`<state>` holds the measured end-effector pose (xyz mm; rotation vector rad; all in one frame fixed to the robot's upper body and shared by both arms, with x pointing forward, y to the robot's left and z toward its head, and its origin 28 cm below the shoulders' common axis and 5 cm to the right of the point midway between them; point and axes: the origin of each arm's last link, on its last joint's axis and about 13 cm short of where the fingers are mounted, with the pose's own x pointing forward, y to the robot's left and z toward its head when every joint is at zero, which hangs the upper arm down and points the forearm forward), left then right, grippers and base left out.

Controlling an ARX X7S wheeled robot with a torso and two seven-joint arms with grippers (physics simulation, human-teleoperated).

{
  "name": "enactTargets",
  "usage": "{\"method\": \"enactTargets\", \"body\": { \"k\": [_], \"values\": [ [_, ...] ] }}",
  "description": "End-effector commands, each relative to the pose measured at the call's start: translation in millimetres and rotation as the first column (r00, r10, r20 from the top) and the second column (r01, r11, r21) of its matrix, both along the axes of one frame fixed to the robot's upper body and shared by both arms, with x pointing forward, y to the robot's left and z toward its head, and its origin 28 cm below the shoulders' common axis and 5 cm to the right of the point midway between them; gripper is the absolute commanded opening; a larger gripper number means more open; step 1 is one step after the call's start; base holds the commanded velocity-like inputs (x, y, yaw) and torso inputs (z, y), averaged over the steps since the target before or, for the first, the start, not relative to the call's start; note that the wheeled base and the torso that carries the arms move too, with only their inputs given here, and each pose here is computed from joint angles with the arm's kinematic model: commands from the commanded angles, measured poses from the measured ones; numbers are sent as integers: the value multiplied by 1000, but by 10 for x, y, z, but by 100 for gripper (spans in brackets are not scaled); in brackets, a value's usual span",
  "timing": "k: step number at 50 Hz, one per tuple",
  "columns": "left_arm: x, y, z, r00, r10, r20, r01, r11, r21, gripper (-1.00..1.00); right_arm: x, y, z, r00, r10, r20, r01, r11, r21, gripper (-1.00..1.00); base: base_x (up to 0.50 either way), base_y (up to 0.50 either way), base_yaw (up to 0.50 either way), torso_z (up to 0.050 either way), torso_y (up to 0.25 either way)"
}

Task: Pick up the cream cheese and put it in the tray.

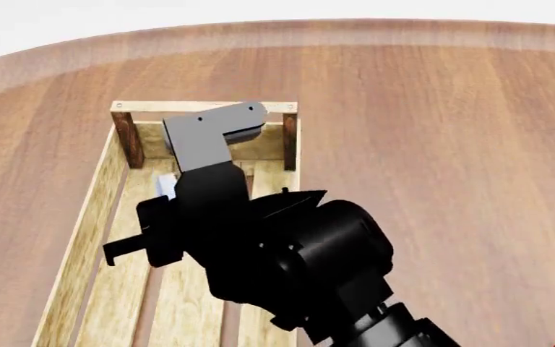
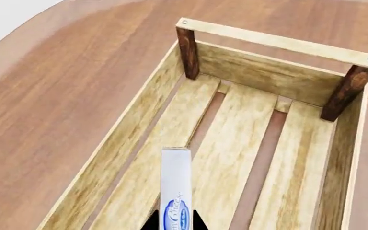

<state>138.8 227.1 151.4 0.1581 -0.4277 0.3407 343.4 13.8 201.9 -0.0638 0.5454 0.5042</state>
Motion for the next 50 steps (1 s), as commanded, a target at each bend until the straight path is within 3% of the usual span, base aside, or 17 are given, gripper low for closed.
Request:
{"method": "enactTargets", "body": {
  "k": [1,14,50],
  "values": [
    [60,20,-66,1000,15,-18,-14,1000,18,100,160,27,-88,991,-56,-125,57,998,4,-100,0,0,0,0,0],
    [57,30,-68,1000,18,-17,-17,1000,18,100,212,69,-311,985,-71,-155,59,995,-83,-100,0,0,0,0,1],
    [73,38,-97,999,21,-29,-20,1000,17,100,197,30,-676,996,-46,-81,35,990,-134,-100,0,0,0,0,0]
  ]
}}
